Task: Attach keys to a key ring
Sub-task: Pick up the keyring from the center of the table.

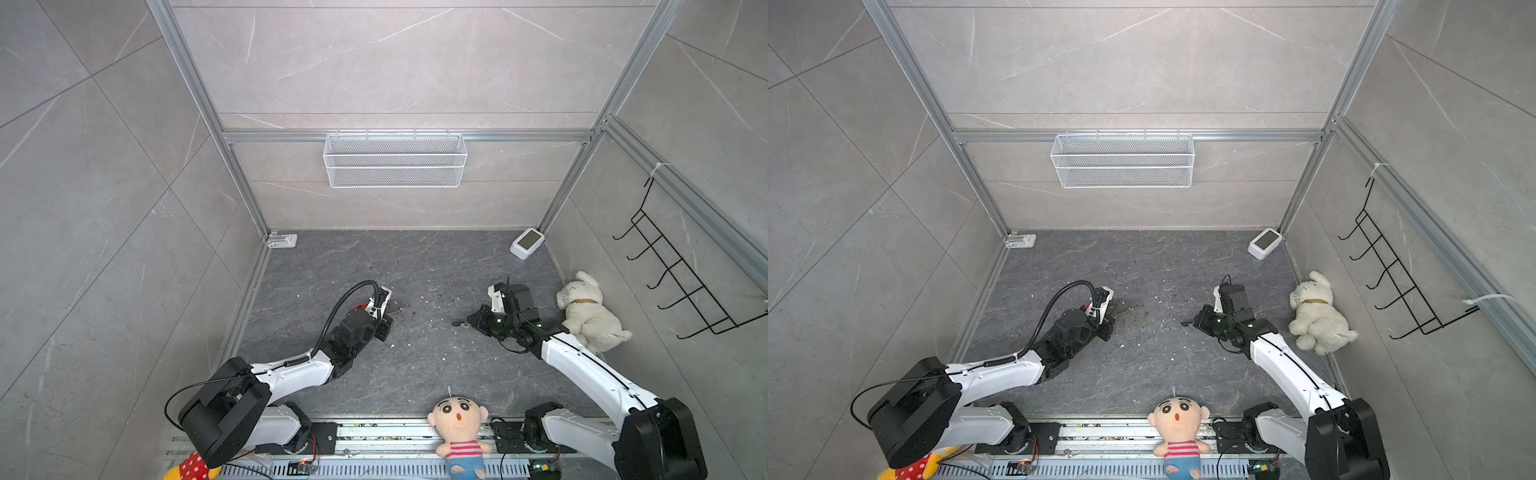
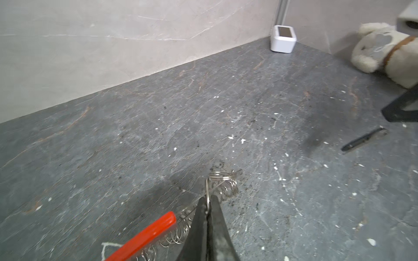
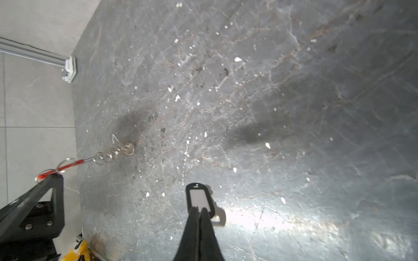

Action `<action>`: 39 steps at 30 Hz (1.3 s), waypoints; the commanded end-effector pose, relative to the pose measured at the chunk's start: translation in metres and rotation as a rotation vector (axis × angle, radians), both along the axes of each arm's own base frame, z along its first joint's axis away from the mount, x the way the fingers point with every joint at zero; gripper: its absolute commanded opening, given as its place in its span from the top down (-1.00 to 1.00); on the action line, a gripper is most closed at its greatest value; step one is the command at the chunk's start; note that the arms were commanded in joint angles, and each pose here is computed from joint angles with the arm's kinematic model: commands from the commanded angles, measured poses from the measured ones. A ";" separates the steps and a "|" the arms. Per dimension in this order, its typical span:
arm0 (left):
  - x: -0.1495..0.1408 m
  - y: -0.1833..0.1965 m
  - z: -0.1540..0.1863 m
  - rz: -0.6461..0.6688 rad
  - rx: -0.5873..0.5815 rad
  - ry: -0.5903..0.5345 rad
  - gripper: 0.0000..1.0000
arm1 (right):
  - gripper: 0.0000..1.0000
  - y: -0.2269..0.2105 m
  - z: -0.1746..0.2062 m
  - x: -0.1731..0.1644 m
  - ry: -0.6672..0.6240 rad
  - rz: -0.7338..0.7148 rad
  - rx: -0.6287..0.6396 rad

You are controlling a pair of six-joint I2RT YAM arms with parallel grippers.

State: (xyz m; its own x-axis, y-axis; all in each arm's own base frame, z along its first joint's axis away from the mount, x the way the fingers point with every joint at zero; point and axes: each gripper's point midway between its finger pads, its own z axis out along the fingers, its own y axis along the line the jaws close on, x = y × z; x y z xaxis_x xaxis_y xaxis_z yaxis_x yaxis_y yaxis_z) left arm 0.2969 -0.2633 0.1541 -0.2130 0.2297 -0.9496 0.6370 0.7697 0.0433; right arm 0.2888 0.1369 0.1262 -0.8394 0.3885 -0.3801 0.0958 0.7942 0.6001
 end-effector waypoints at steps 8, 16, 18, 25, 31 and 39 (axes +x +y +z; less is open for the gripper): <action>-0.036 -0.071 0.049 -0.470 -0.045 -0.077 1.00 | 1.00 0.036 0.058 -0.016 -0.210 0.287 0.027; -0.033 -0.071 0.055 -0.495 0.041 -0.159 1.00 | 1.00 0.027 0.084 -0.041 -0.305 0.341 -0.028; -0.027 -0.068 0.058 -0.472 0.070 -0.167 1.00 | 1.00 0.025 0.089 -0.046 -0.315 0.350 -0.030; -0.016 -0.069 0.067 -0.484 0.134 -0.184 1.00 | 1.00 0.048 0.107 -0.058 -0.338 0.471 0.087; -0.021 -0.080 0.074 -0.554 0.126 -0.180 1.00 | 1.00 0.063 0.121 -0.062 -0.359 0.547 0.129; -0.034 -0.085 0.078 -0.637 0.111 -0.179 1.00 | 1.00 0.083 0.137 -0.064 -0.373 0.624 0.180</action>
